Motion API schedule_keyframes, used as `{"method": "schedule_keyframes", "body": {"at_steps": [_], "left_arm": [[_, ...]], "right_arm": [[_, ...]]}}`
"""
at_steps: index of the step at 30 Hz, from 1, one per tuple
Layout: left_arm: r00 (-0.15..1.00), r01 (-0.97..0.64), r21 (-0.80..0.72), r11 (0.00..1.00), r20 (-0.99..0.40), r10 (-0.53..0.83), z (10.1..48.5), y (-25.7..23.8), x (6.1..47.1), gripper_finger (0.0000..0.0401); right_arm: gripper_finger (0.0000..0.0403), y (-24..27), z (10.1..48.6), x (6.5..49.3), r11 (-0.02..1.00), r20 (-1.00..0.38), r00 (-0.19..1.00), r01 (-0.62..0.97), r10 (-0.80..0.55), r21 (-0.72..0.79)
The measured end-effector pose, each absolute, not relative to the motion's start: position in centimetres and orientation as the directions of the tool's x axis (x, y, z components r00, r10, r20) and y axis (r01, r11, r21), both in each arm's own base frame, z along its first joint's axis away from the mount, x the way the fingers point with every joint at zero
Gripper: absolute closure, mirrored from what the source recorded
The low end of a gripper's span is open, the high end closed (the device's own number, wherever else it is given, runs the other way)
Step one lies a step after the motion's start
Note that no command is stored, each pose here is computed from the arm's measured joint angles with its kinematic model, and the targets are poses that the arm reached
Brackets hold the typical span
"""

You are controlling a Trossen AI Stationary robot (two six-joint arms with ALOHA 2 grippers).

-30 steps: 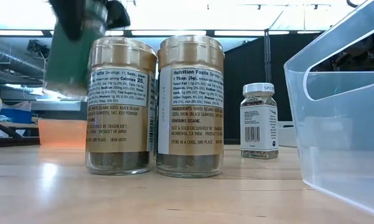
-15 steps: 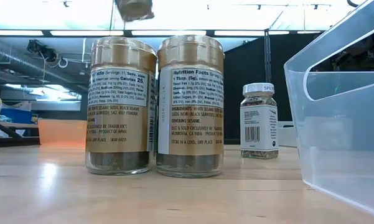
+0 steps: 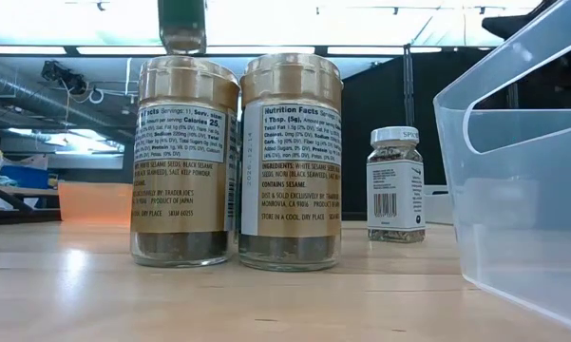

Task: Sort spices by type
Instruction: Put the left green seasoning bottle into the orange bin

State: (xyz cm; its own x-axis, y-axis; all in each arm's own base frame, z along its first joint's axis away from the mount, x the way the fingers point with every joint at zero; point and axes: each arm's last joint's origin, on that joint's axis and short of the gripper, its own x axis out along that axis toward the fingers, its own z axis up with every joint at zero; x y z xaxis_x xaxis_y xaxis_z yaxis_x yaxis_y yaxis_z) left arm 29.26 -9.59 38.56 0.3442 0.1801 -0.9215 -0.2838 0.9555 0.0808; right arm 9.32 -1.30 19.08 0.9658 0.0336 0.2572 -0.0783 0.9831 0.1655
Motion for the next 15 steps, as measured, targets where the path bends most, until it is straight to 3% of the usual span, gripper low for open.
{"method": "schedule_keyframes", "body": {"at_steps": [8, 15], "left_arm": [[0.288, -0.344, 0.164, 0.924, -0.919, 0.270, 38.6, -6.7, 29.4, 0.0216], [0.333, -0.351, 0.207, 0.913, -0.884, 0.329, 40.6, -3.1, 28.0, 0.0216]], "right_arm": [[0.0160, -1.6, 19.8, 9.1, 0.899, 0.330, 0.941, -0.081, -0.073, 0.430], [0.0160, -1.4, 19.8, 9.1, 0.883, 0.330, 0.943, -0.130, -0.030, 0.451]]}}
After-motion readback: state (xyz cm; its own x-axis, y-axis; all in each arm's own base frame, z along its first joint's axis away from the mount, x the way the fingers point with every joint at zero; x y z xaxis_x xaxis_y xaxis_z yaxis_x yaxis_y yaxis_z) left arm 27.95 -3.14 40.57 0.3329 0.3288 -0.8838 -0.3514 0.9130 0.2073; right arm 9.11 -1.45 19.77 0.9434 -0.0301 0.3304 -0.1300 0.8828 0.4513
